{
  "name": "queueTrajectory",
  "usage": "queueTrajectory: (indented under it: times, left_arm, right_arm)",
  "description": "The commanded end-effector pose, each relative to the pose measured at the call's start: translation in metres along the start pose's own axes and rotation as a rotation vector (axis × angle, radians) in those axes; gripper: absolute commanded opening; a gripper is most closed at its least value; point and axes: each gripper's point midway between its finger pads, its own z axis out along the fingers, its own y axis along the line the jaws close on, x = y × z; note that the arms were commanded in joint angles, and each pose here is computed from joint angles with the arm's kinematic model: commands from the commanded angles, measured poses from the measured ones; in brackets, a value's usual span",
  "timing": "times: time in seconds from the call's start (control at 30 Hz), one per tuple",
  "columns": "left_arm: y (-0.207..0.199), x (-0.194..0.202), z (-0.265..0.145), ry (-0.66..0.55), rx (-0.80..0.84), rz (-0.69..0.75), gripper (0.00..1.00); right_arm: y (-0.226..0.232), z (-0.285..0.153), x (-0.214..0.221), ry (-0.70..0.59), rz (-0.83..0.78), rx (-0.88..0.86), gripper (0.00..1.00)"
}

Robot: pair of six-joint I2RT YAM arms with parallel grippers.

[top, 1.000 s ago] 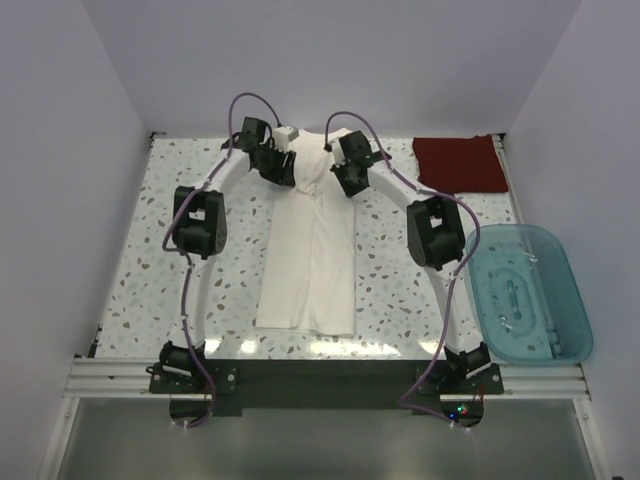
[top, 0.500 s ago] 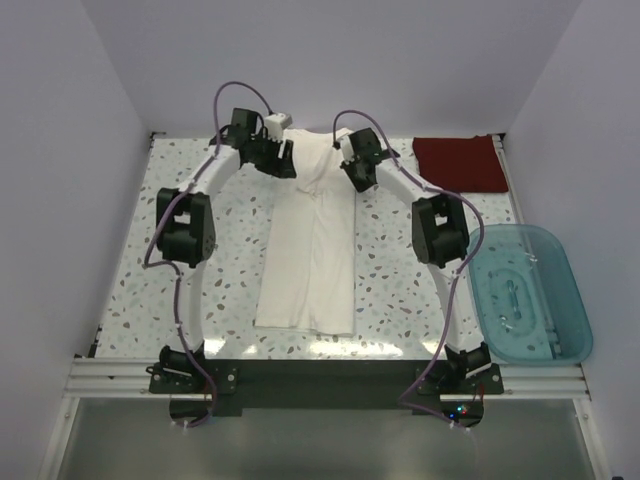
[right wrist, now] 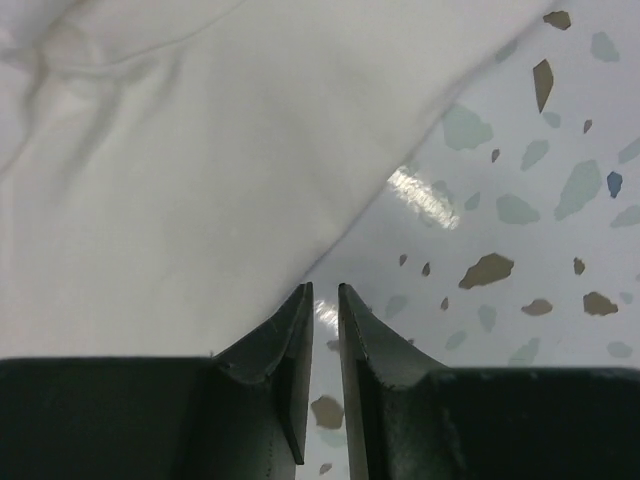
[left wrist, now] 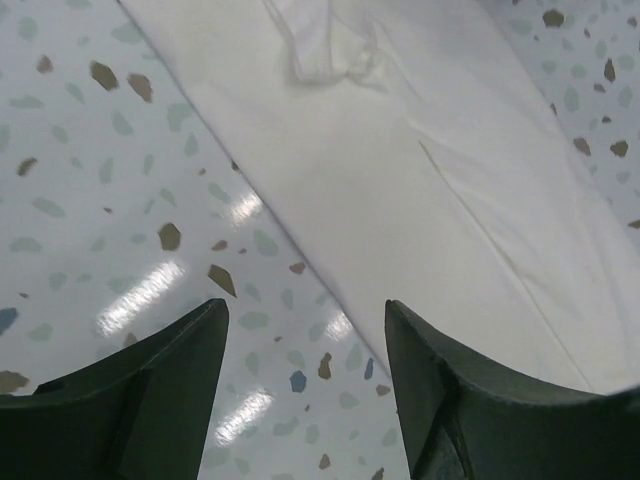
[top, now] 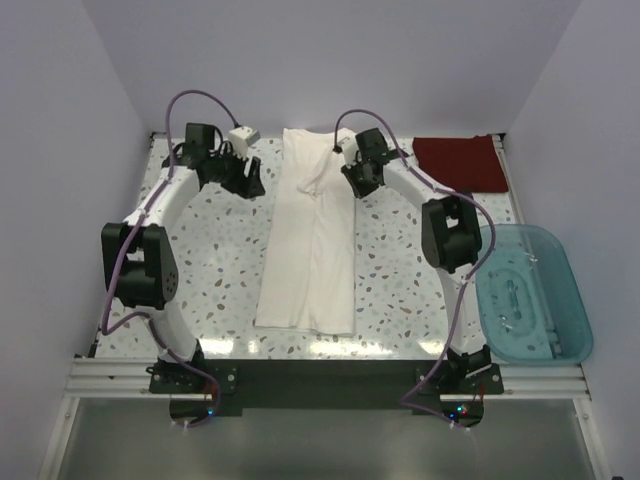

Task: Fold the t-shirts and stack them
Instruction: Fold the tshirt

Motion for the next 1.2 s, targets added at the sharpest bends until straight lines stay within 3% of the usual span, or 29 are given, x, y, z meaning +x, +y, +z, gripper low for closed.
queueTrajectory:
  times: [0.0, 0.1, 0.3, 0.73, 1.0, 1.17]
  left_arm:
    - [-0.022, 0.029, -0.009, 0.057, 0.072, 0.074, 0.68]
    - [-0.033, 0.054, -0.005, 0.111, 0.119, 0.078, 0.66]
    - [-0.060, 0.096, 0.008, 0.202, 0.169, 0.094, 0.62]
    - [-0.069, 0.112, 0.009, 0.226, 0.171, 0.034, 0.61]
    - [-0.068, 0.113, 0.005, 0.218, 0.164, 0.070, 0.63]
    - [-0.067, 0.092, -0.002, 0.165, 0.170, 0.182, 0.66]
  right_arm:
    - [0.037, -0.073, -0.037, -0.126, -0.025, -0.132, 0.22]
    - [0.071, -0.074, -0.014, -0.066, -0.044, -0.223, 0.22]
    - [0.096, -0.048, 0.021, 0.056, -0.045, -0.259, 0.19]
    - [0.053, 0.003, 0.065, 0.202, -0.112, -0.115, 0.13]
    - [0.038, 0.007, 0.061, 0.201, -0.109, -0.119, 0.15]
    - [0.054, -0.042, 0.015, 0.055, -0.079, -0.197, 0.28]
